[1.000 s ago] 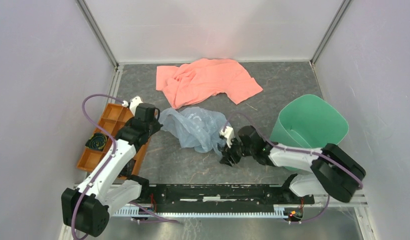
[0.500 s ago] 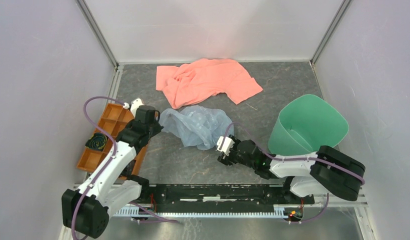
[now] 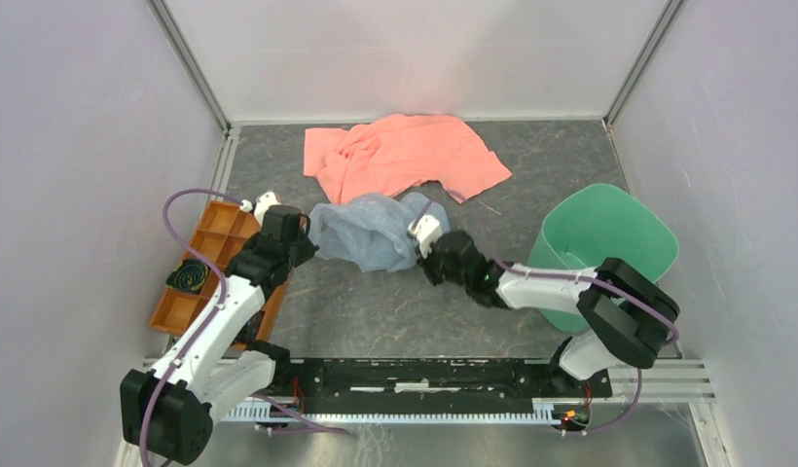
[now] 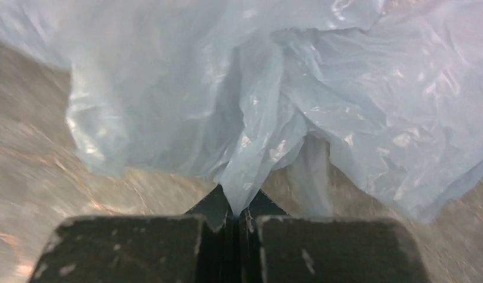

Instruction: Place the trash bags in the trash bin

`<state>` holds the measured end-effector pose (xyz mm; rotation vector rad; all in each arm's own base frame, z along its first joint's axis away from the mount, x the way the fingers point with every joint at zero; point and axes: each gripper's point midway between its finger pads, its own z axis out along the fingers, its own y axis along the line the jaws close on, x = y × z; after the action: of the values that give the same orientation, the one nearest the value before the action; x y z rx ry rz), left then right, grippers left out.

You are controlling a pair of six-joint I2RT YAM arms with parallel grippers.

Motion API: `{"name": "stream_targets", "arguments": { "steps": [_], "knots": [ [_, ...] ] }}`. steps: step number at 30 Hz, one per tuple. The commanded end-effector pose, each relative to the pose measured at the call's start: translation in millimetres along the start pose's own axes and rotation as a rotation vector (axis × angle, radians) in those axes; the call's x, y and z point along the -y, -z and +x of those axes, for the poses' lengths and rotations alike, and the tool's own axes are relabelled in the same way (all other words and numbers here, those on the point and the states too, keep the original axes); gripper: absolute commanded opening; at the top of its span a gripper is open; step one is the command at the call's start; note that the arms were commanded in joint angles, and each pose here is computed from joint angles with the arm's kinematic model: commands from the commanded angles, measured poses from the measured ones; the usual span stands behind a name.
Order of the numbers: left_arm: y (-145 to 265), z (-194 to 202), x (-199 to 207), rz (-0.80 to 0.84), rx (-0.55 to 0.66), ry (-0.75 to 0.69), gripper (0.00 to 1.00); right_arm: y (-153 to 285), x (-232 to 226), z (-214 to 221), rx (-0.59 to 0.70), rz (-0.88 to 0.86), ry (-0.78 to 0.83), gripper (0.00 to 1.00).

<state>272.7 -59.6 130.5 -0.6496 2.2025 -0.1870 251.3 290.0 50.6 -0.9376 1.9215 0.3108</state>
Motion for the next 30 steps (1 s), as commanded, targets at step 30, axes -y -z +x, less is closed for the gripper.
{"name": "stream_targets", "arguments": {
  "steps": [30],
  "knots": [
    [160.5, -191.0, 112.8, 0.577, 0.435, -0.006, 0.02, 136.3, 69.7, -286.8, 0.457, -0.099, -0.060, 0.01]
  ]
}}
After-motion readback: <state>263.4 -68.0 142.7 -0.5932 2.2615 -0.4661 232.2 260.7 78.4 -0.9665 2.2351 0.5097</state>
